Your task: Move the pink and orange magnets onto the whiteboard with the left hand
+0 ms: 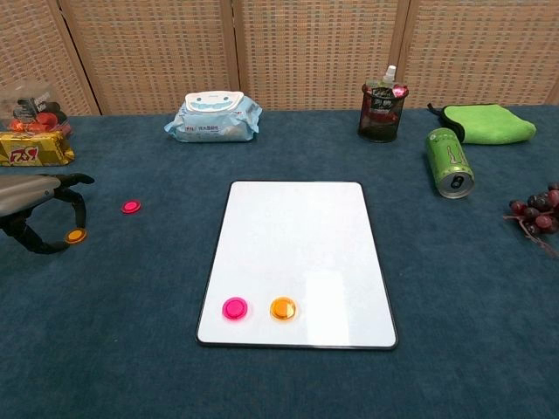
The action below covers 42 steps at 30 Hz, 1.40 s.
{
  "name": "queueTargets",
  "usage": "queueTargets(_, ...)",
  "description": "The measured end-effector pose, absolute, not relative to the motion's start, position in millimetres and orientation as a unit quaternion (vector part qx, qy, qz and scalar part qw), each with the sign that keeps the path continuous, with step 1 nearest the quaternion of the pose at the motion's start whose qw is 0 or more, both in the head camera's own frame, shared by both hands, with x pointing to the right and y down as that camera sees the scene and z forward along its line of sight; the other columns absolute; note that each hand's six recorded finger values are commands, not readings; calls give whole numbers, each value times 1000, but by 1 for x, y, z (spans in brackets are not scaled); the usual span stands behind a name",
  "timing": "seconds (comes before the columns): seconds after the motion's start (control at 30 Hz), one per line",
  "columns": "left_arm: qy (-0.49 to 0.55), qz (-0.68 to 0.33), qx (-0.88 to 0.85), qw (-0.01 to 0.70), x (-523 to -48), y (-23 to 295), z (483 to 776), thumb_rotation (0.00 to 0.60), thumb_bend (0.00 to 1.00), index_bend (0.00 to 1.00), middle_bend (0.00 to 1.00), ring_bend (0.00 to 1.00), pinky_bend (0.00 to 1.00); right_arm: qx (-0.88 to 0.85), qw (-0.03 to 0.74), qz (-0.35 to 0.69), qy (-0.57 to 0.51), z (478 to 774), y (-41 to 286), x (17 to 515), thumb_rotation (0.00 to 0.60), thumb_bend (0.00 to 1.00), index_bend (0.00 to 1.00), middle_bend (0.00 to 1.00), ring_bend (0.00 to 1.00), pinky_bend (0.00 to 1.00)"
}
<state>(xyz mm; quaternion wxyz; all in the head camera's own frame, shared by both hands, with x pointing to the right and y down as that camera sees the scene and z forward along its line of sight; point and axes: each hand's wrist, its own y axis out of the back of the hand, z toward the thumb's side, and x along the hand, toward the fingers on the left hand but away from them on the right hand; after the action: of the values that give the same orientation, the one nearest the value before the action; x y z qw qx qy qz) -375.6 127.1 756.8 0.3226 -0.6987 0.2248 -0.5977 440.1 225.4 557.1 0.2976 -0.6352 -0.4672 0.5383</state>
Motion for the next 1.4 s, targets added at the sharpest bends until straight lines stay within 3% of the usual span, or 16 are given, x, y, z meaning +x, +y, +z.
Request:
queueTargets(0.07,226,-597,-700,320,-375,127,757,600,337,608,0,0,0,-636,297,538,-468,557,225,440,600,311,100,0,0,0)
queueTargets(0.53,240,-572,-714,325,-357,121,742,600,335,612,0,0,0,-636,297,538,-466,557,225,440,600,311,99,0,0,0)
queueTargets(0.73,243,-520,-749,330,-306,117,721,600,334,612,0,0,0,-636,297,538,-466,557,225,440,600,311,99,0,0,0)
queueTargets(0.97,210,-455,-795,342,-212,123,700,600,335,612,0,0,0,-637,294,538,-467,558,225,440,600,311,99,0,0,0)
queueTargets(1.17,174,-435,-819,332,-146,145,708,600,336,612,0,0,0,-639,289,537,-469,558,225,441,600,311,100,0,0,0)
queueTargets(1.4,159,-447,-825,308,-110,161,724,600,336,612,0,0,0,-642,285,535,-470,558,225,442,600,311,99,0,0,0)
